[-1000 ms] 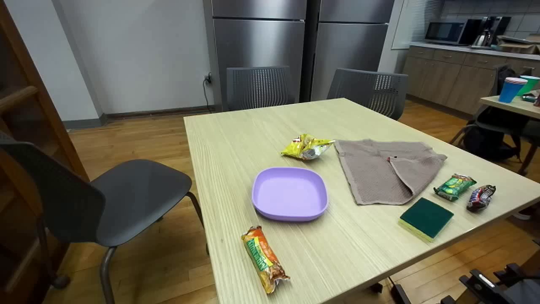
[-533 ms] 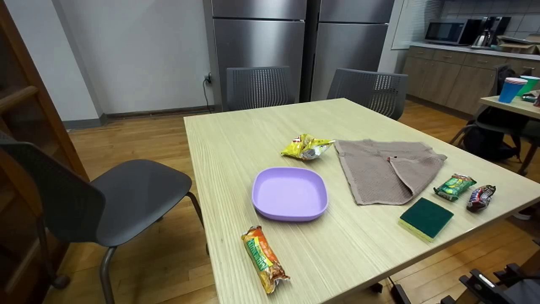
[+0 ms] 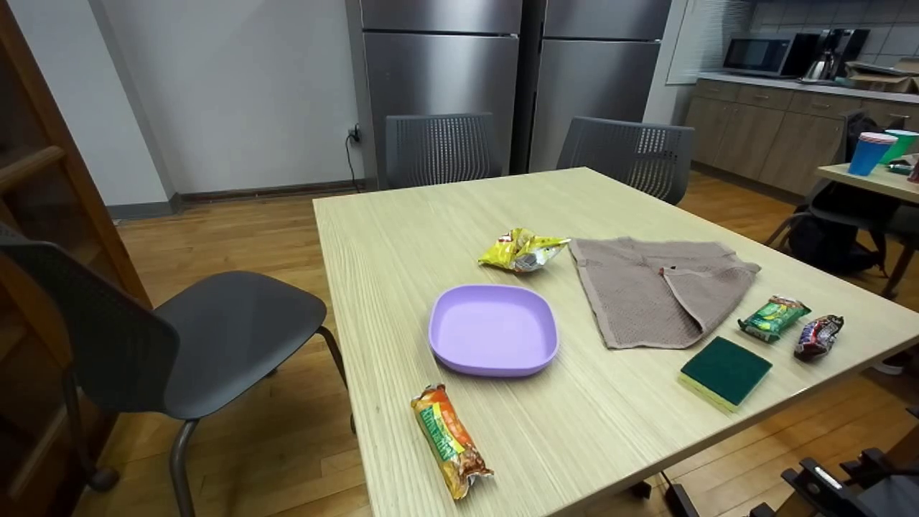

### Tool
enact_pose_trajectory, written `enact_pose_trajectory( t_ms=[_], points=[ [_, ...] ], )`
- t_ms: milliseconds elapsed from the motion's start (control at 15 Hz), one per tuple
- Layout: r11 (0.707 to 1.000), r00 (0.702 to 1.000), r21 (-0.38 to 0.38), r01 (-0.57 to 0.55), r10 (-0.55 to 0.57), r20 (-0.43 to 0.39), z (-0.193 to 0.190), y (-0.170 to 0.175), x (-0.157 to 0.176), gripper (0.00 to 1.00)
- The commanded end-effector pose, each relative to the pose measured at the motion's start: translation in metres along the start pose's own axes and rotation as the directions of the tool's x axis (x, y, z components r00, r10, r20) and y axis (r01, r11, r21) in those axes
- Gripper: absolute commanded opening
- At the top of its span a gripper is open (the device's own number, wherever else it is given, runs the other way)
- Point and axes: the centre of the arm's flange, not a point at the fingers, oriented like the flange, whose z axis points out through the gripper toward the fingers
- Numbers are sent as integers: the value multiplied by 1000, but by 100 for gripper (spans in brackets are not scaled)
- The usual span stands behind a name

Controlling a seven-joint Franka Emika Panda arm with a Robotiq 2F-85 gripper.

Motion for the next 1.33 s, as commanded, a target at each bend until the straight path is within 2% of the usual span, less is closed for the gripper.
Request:
enact_pose_trajectory(
  t_ms=[0, 800, 1267],
  points=[
    [1000, 999, -8, 23, -24, -26, 13, -37, 2, 100],
    [996, 996, -12, 85, -86, -38, 65, -116, 12, 100],
    [993, 992, -11, 120, -119, 33, 103, -143, 15, 100]
  ],
)
